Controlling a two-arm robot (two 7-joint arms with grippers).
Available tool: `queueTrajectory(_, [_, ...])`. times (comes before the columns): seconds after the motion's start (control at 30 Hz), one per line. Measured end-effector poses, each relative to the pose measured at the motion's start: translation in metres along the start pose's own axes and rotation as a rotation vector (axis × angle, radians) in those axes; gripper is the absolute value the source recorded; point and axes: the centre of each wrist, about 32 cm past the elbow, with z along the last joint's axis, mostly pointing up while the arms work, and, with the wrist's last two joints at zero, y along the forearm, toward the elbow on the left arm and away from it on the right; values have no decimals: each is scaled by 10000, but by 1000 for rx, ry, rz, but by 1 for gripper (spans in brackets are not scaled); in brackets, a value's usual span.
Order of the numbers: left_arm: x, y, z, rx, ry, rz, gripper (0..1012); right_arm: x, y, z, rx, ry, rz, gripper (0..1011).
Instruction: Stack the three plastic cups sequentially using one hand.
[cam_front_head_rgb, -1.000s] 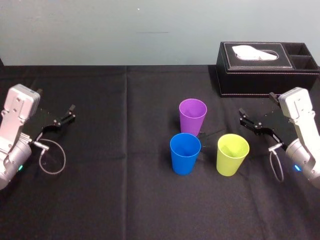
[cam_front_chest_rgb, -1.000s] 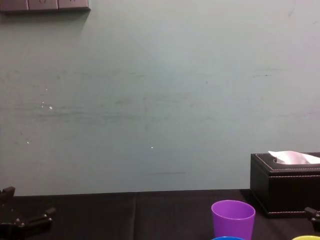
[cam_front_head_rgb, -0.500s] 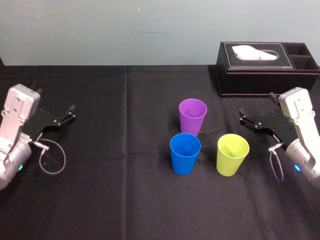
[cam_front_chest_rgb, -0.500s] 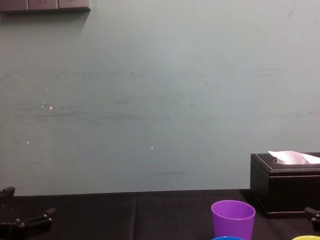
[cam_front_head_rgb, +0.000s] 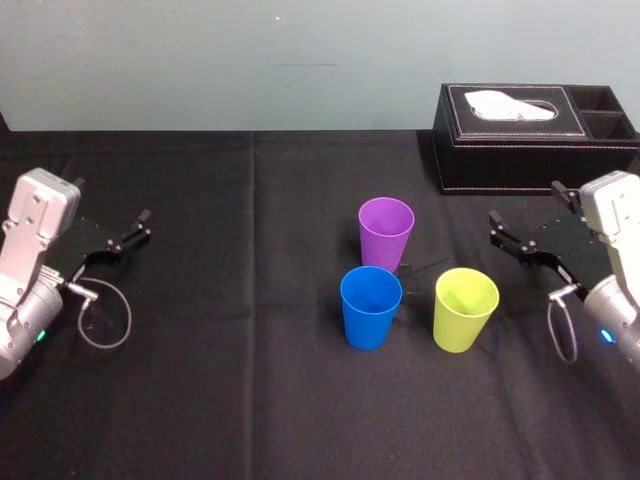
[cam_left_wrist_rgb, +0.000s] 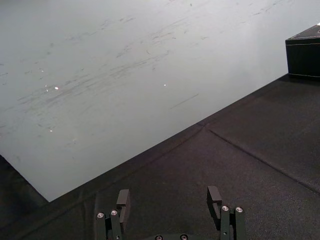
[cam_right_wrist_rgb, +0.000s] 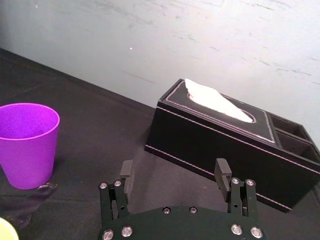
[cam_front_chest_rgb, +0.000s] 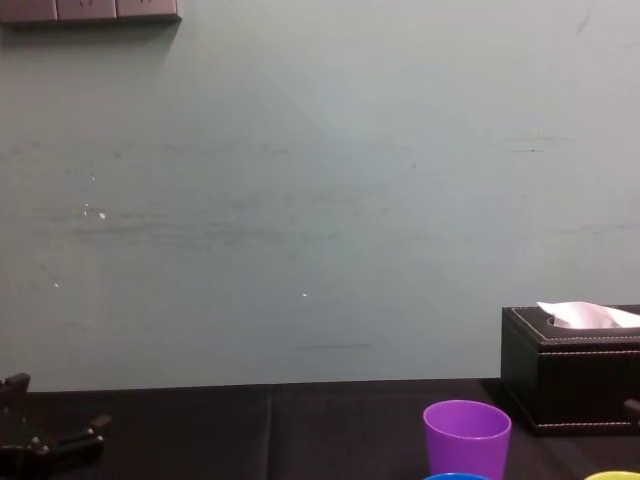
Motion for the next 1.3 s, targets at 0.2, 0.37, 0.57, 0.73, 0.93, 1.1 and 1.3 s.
queueTrajectory(0.2, [0,0,0,0,0,0,1011,42,-179,48,3,27,2,1000])
queueTrajectory(0.37, [0,0,0,0,0,0,1011,81,-442,82,-34,31,20,1000])
queueTrajectory(0.57, [0,0,0,0,0,0,1011,89,-784,82,-99,33,49,1000])
queueTrajectory(0.73, [0,0,0,0,0,0,1011,75,-1009,64,-128,44,61,1000])
queueTrajectory(0.93, [0,0,0,0,0,0,1011,2,-1210,42,-141,65,109,1000])
queueTrajectory(1.1, [0,0,0,0,0,0,1012,-81,-1320,17,-134,83,149,1000])
queueTrajectory(1.3, [0,0,0,0,0,0,1011,-192,-1372,-29,-102,122,197,1000])
